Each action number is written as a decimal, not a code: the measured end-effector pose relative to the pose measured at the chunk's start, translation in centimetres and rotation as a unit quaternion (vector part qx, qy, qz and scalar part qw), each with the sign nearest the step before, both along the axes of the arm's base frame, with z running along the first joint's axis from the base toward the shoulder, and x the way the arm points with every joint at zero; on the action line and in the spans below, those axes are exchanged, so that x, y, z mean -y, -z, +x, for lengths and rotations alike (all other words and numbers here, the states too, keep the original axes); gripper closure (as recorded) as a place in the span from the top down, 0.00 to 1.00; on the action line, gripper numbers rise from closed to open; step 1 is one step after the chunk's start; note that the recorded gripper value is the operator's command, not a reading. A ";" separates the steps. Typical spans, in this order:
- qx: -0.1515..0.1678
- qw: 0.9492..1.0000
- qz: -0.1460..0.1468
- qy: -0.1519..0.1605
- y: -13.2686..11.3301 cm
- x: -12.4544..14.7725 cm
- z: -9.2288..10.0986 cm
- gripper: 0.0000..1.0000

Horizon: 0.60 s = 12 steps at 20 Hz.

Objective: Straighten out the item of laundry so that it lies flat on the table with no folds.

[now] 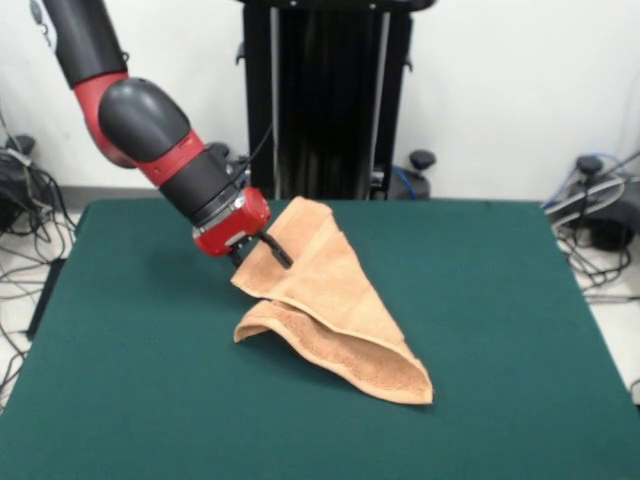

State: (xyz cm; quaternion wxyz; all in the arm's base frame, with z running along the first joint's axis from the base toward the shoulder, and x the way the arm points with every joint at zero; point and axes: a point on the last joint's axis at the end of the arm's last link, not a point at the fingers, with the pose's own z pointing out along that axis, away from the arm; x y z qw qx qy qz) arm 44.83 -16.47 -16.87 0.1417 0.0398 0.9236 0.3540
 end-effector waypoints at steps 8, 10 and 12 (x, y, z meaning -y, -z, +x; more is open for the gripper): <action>0.008 1.000 0.004 -0.002 -0.4 0.1 1.0 1.00; 0.007 1.000 0.006 -0.004 -0.4 0.2 1.1 1.00; 0.006 1.000 0.007 -0.006 -0.4 0.4 1.2 1.00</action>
